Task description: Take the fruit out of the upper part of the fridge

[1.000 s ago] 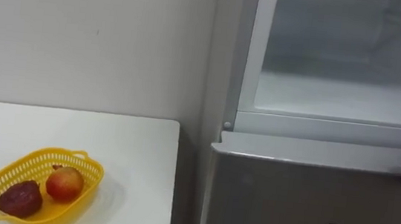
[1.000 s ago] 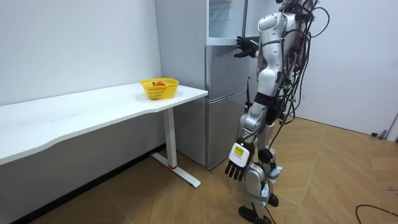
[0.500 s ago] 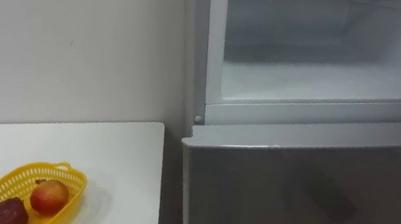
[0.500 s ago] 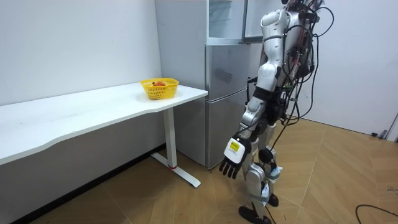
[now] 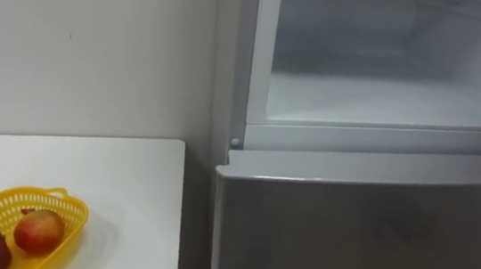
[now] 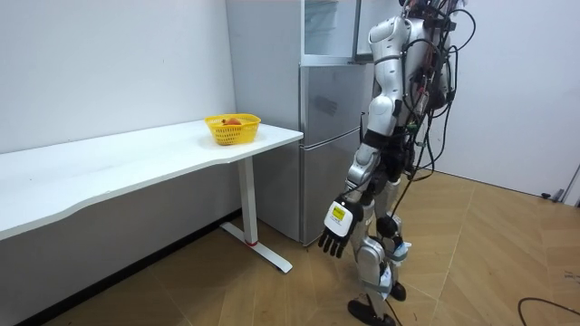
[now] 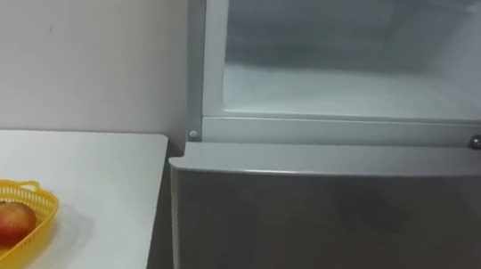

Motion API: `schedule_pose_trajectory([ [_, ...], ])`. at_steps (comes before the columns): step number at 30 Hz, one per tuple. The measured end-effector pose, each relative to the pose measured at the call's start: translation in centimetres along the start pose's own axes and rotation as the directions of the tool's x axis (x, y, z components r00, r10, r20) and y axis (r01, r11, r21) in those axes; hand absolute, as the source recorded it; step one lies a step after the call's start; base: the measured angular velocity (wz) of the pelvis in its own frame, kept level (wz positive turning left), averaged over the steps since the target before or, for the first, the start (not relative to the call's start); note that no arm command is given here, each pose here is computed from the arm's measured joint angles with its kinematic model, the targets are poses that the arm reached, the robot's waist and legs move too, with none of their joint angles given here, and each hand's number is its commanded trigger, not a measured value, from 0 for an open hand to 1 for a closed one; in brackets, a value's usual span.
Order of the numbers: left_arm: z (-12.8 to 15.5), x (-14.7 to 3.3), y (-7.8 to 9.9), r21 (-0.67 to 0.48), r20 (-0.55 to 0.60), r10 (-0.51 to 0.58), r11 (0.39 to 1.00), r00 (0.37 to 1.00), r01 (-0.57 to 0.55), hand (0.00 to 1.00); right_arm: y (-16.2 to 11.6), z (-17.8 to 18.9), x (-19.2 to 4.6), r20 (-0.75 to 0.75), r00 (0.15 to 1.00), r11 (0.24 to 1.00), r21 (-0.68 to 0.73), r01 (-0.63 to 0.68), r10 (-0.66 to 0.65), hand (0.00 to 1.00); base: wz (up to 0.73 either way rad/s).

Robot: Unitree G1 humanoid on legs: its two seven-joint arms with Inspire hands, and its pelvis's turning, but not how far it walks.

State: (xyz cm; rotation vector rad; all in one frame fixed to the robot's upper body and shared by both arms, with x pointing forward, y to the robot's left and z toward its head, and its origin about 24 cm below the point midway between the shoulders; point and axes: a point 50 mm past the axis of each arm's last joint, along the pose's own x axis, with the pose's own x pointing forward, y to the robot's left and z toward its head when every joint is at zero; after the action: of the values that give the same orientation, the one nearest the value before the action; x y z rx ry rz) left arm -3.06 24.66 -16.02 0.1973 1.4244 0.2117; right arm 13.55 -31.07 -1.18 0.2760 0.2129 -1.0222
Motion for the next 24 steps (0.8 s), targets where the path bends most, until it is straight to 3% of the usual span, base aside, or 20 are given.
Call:
schedule_pose_trajectory([
  [6,-0.1,-0.1,0.4,-0.005,0.008,0.028,1.000,1.000,-0.028,0.00,-1.6,2.1,1.4,0.015,0.984,0.972,0.163,0.171,-0.176,0.00,0.01],
  [12,0.0,-0.2,0.5,-0.015,0.024,0.026,1.000,0.999,-0.025,0.00,-3.2,2.7,1.8,-0.050,0.967,0.910,0.329,0.251,-0.249,0.00,0.01],
  [18,0.6,-0.3,1.3,-0.071,0.057,0.056,0.996,0.997,-0.052,0.00,-3.7,3.8,2.8,-0.164,0.960,0.755,0.592,0.281,-0.229,0.00,-0.01],
  [24,0.5,-0.4,2.0,-0.115,0.060,0.086,0.990,0.994,-0.079,0.00,-2.4,5.7,3.8,-0.144,0.978,0.655,0.726,0.207,-0.150,0.00,-0.09],
])
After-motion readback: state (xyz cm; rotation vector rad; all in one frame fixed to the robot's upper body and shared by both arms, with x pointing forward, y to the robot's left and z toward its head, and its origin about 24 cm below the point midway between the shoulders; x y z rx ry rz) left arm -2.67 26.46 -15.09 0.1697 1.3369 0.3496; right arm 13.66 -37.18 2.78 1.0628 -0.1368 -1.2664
